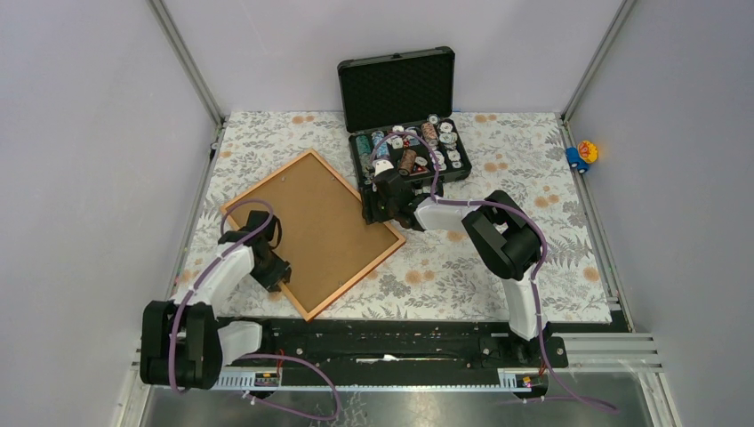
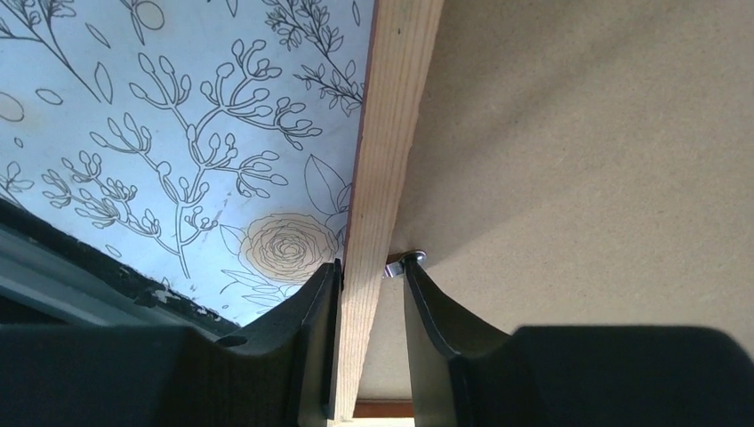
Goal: Put the photo into the frame
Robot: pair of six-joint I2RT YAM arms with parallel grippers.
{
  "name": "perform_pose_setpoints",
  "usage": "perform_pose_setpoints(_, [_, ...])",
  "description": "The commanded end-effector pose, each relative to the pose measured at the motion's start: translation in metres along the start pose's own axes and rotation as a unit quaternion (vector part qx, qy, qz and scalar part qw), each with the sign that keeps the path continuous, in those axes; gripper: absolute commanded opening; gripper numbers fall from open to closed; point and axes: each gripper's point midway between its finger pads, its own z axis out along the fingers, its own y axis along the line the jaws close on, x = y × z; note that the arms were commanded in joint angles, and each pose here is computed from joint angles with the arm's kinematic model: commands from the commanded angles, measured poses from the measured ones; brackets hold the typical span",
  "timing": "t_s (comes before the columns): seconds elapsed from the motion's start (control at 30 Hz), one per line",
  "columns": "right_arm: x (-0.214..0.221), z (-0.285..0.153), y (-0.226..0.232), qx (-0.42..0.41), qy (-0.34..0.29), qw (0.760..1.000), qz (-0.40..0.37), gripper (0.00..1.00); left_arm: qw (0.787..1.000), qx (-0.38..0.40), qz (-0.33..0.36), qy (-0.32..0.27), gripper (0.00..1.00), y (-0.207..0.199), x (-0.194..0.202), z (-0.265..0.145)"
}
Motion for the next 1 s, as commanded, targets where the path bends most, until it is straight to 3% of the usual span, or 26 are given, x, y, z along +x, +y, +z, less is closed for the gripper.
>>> perform_pose_setpoints(0.0, [0.006, -0.004, 0.001, -0.007, 0.017, 1.0, 0.009, 0.59, 0.995, 0.079, 0.01, -0.057, 0.0, -0.027, -0.02, 0.002])
perform_pose_setpoints(0.03, [0.008, -0.003, 0.002, -0.012, 0.021, 1.0, 0.011, 0.59, 0.994, 0.091, 0.012, -0.06, 0.0, -0.031, -0.021, -0.002])
perform_pose_setpoints(0.07, [0.009, -0.003, 0.004, -0.018, 0.024, 0.999, 0.012, 0.59, 0.993, 0.098, 0.014, -0.062, 0.06, -0.034, -0.022, -0.005])
perform_pose_setpoints(0.1, [0.011, -0.003, 0.004, -0.019, 0.026, 0.999, 0.013, 0.59, 0.993, 0.097, 0.013, -0.062, 0.2, -0.034, -0.023, -0.007])
perform_pose_setpoints(0.17, [0.012, -0.002, 0.005, -0.02, 0.028, 0.999, 0.015, 0.58, 0.994, 0.093, 0.014, -0.052, 0.6, -0.036, -0.023, -0.011])
perform_pose_setpoints(0.23, [0.01, -0.002, 0.006, -0.021, 0.026, 0.999, 0.015, 0.59, 0.996, 0.081, 0.023, -0.038, 0.83, -0.038, -0.023, -0.014])
perform_pose_setpoints(0.27, [0.01, -0.002, 0.006, -0.021, 0.025, 0.999, 0.015, 0.59, 0.996, 0.074, 0.025, -0.037, 0.89, -0.038, -0.026, -0.016])
perform_pose_setpoints(0.5, [0.011, -0.003, 0.003, -0.021, 0.026, 0.999, 0.018, 0.59, 0.995, 0.08, -0.013, -0.062, 0.94, -0.045, -0.071, -0.033])
perform_pose_setpoints(0.63, [0.018, 0.002, -0.003, -0.01, 0.035, 0.999, 0.025, 0.58, 0.993, 0.076, -0.058, -0.075, 0.93, -0.037, -0.117, -0.027])
perform_pose_setpoints(0.8, [0.015, -0.006, -0.004, -0.019, 0.033, 0.999, 0.028, 0.58, 0.992, 0.056, -0.039, -0.11, 0.91, -0.041, -0.168, -0.02])
perform_pose_setpoints(0.97, [0.012, -0.007, 0.001, -0.03, 0.031, 0.999, 0.027, 0.58, 0.992, 0.035, -0.077, -0.098, 0.87, -0.039, -0.186, -0.004])
